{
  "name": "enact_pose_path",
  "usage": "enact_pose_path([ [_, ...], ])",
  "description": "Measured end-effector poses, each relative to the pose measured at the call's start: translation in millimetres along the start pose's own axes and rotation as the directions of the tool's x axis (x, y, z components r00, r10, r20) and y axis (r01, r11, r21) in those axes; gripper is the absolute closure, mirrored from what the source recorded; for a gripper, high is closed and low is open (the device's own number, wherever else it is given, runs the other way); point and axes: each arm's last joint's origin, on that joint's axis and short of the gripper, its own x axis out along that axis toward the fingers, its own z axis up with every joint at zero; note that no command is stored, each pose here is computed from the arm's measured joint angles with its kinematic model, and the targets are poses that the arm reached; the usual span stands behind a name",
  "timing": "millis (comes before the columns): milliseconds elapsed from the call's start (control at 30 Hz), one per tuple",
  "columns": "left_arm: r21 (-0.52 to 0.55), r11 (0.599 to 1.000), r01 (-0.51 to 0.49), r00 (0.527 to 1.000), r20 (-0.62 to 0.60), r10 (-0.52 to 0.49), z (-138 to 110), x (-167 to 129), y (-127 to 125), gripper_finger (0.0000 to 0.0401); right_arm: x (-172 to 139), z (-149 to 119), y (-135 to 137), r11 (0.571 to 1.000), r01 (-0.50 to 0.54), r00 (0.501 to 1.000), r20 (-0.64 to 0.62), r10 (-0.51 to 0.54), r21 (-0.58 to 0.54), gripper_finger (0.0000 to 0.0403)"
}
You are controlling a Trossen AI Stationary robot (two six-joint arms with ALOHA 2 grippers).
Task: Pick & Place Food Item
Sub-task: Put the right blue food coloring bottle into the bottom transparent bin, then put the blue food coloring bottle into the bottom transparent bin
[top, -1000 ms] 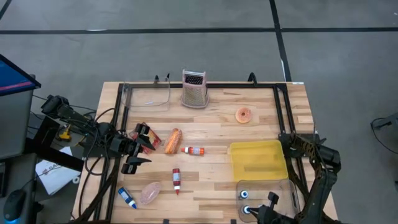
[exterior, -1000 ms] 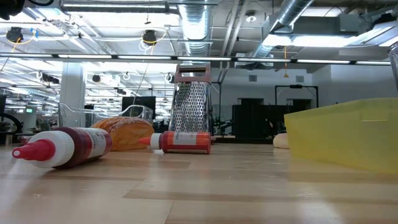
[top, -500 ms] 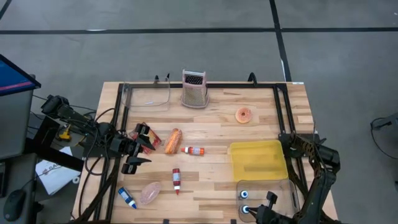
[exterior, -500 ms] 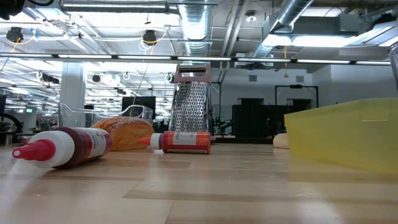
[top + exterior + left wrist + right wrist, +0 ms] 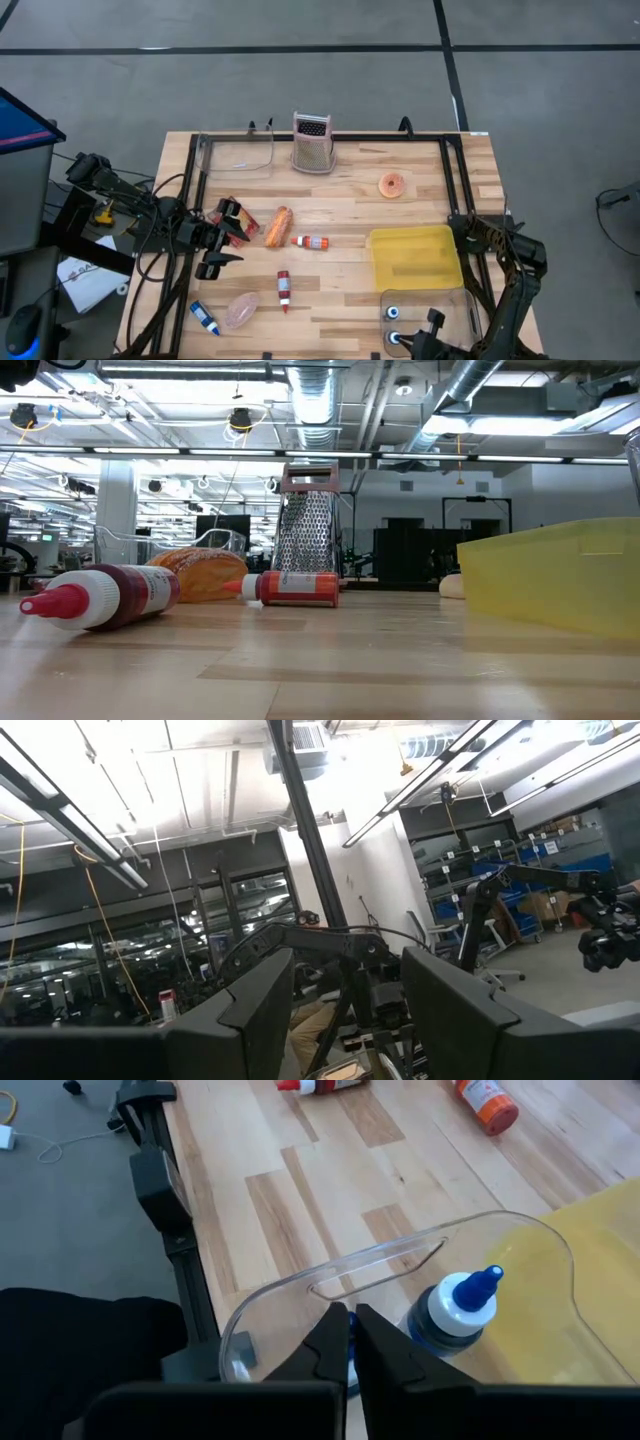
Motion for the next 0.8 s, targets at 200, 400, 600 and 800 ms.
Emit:
enact_pose_path([
  [200,0.0,1.0,0.0,1.0,0.0,0.0,0.0,0.0,0.0,0.0219,0.0,0.6,-0.1,1.0,0.001,1.0,0.018,-0.001,0.001,0.0364],
  [400,0.0,1.0,0.0,1.0,0.0,0.0,0.0,0.0,0.0,0.0219,0.0,0.6,-0.3,1.0,0.002,1.0,0.02,-0.002,0.004,0.0335],
  [600,0.0,1.0,0.0,1.0,0.0,0.0,0.0,0.0,0.0,0.0219,-0.9,1.7,-4.9,0.999,0.033,0.997,0.064,-0.033,-0.007,0.0331],
  [800,0.0,1.0,0.0,1.0,0.0,0.0,0.0,0.0,0.0,0.0219,-4.0,2.6,-8.8,0.999,0.049,0.996,0.081,-0.048,-0.011,0.0331],
])
